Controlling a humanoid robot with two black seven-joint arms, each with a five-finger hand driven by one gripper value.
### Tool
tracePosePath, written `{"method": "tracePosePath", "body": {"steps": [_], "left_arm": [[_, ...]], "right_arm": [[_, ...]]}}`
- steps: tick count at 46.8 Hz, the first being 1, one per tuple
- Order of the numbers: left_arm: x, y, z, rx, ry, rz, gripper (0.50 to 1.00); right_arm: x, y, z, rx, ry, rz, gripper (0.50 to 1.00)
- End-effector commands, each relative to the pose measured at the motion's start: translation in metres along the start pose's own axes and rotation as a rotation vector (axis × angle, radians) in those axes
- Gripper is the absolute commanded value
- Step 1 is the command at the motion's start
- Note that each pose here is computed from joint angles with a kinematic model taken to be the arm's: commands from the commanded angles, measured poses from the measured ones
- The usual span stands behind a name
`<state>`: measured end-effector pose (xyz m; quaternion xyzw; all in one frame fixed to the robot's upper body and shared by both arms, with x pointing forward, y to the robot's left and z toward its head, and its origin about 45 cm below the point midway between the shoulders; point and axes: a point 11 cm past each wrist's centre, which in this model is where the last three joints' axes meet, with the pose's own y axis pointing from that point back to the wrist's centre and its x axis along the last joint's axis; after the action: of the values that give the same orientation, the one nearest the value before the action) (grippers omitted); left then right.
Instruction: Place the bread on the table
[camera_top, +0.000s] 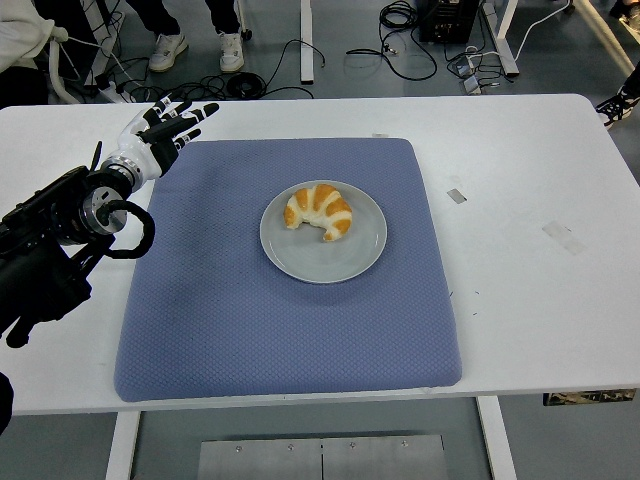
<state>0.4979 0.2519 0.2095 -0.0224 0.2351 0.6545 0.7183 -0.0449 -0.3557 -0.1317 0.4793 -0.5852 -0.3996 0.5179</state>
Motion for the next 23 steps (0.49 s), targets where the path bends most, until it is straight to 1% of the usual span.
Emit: {"method": "tracePosePath", "body": {"steps": [1, 8, 23], "left_arm": [[-0.0022, -0.0002, -0.0012, 0.002, -0.008, -0.005, 0.983], [-0.0018, -0.0006, 0.0047, -0.007, -0.008, -0.006, 0.983], [-0.0018, -0.0007, 0.0024, 0.002, -0.010, -0.010, 0.983]], "right_arm": [[0.0000, 0.0000, 0.0001, -0.001, -0.001, 0.000, 1.000], [0.0000, 0.0000, 0.0000, 0.000, 0.001, 0.000, 1.000], [0.0000, 0.0000, 0.0000, 0.000, -0.001, 0.000, 1.000]]}}
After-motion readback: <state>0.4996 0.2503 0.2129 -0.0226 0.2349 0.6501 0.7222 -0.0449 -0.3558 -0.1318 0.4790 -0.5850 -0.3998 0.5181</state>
